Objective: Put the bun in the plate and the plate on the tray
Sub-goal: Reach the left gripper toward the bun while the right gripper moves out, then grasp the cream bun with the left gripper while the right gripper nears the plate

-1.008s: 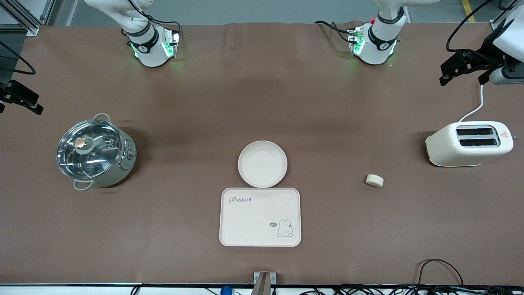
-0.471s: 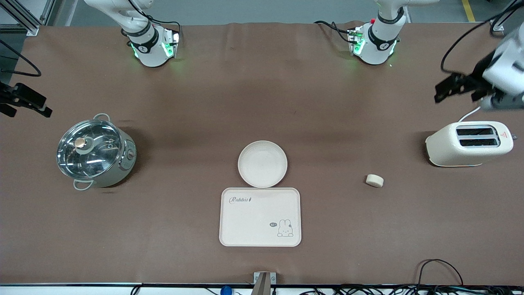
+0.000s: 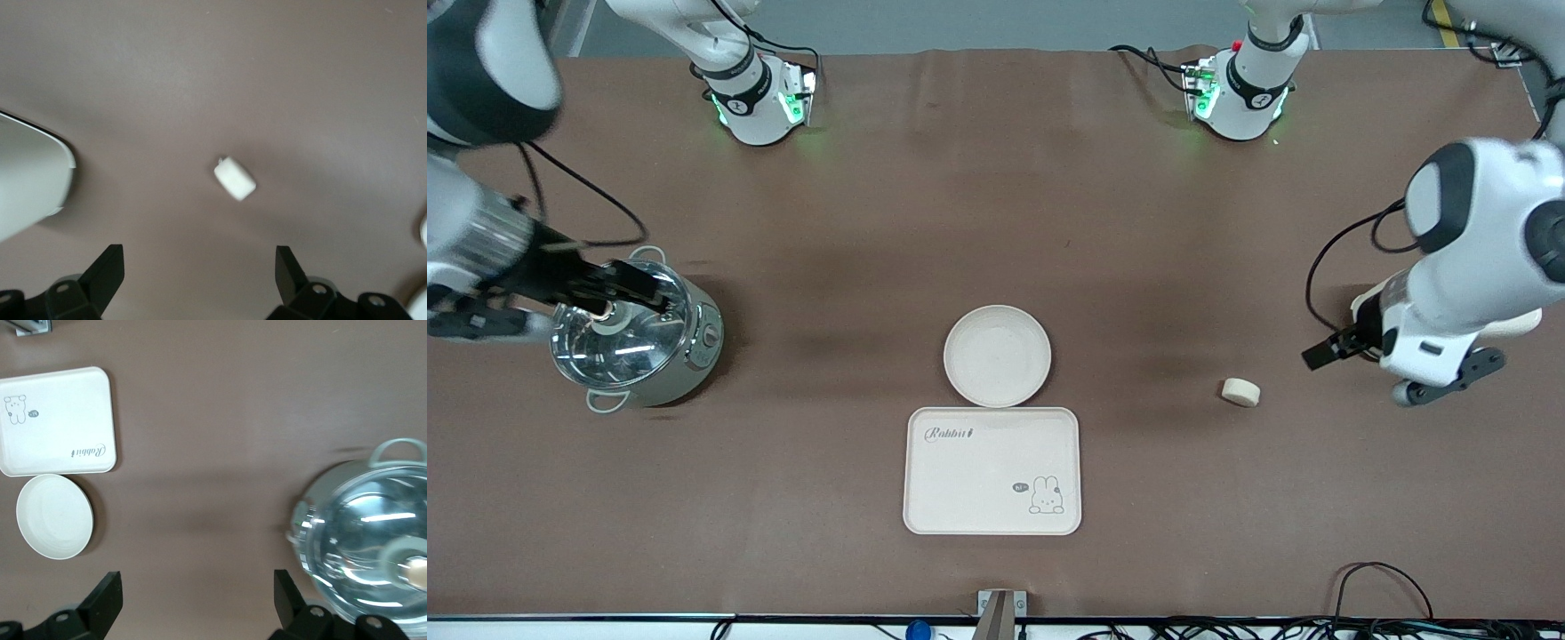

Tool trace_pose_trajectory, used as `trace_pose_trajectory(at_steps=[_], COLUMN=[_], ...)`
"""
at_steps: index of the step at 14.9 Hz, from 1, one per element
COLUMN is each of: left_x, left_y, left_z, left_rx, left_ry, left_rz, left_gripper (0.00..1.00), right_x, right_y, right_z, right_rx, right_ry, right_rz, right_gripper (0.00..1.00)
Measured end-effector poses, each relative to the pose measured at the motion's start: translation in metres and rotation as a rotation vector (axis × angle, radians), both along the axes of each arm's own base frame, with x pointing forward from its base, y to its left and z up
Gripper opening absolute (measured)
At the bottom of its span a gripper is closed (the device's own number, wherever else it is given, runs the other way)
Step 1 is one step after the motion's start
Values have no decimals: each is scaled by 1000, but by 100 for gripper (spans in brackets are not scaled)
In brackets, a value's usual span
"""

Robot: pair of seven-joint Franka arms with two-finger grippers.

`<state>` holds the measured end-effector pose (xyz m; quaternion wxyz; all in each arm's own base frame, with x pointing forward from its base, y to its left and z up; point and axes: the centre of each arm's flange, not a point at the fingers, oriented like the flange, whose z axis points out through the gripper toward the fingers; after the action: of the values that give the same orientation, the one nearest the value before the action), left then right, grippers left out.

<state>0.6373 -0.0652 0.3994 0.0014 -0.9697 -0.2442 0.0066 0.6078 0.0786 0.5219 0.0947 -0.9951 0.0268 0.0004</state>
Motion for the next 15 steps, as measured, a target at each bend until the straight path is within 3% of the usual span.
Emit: trace_pose_trajectory(at_steps=[3, 5, 7, 15], left_x=[3, 7, 11, 13], left_y=[-5, -10, -15, -17], left_z=[-70, -102, -127, -205], left_rx=[-5, -10, -20, -48], left_ry=[-6, -11, -23, -29], left_rz=[169, 236, 268, 337], left_gripper=[100, 100, 100, 91], right_x=[11, 13, 15, -12], right_y=[49, 67, 73, 154], right_z=[-46, -77, -110, -222], right_rx=[-2, 51, 107, 171], right_ry=[24, 54, 76, 103], right_rz=[10, -6, -45, -70], right_gripper=[100, 100, 100, 100])
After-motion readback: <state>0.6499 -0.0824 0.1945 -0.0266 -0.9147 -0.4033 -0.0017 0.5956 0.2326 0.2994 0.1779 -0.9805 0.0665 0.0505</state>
